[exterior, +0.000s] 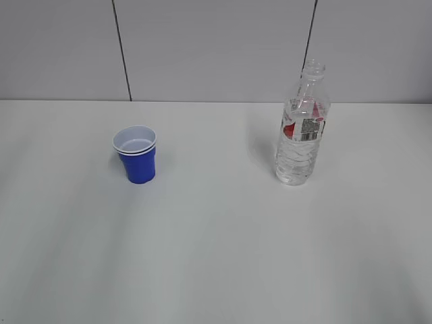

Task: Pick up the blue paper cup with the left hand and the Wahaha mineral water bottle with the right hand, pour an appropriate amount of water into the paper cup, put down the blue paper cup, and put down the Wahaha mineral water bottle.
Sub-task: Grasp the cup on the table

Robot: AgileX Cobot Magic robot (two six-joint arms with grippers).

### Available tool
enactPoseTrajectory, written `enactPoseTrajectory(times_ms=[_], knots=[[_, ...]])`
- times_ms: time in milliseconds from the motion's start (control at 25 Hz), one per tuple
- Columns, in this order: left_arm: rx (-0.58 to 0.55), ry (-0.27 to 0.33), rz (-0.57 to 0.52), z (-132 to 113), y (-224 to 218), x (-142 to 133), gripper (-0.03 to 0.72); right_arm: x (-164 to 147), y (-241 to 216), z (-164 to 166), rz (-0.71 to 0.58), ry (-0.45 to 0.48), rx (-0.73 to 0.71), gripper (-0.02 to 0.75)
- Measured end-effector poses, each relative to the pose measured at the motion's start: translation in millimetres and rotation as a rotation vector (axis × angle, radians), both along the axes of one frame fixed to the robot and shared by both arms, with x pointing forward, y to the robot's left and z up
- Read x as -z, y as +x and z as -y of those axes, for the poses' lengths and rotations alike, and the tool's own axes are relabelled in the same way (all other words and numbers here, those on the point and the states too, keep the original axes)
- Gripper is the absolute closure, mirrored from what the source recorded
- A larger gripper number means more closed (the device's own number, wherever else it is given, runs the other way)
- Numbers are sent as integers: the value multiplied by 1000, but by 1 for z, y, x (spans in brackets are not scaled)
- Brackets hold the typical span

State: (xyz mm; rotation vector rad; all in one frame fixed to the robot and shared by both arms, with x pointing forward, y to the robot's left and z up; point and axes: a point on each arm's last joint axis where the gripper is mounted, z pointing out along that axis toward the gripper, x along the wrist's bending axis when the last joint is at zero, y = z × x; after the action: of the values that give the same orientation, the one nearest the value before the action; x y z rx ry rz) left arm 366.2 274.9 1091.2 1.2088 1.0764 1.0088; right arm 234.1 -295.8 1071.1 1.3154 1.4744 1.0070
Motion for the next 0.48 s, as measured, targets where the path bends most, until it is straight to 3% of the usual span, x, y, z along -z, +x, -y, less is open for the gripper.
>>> enactPoseTrajectory(times_ms=[240,480], knots=[[-14,-6,4,3,22,28,105,-1,0,2,11,-27,16,150],[-10,-66,-10,8,44,49,123,2,3,3,18,-34,22,150]])
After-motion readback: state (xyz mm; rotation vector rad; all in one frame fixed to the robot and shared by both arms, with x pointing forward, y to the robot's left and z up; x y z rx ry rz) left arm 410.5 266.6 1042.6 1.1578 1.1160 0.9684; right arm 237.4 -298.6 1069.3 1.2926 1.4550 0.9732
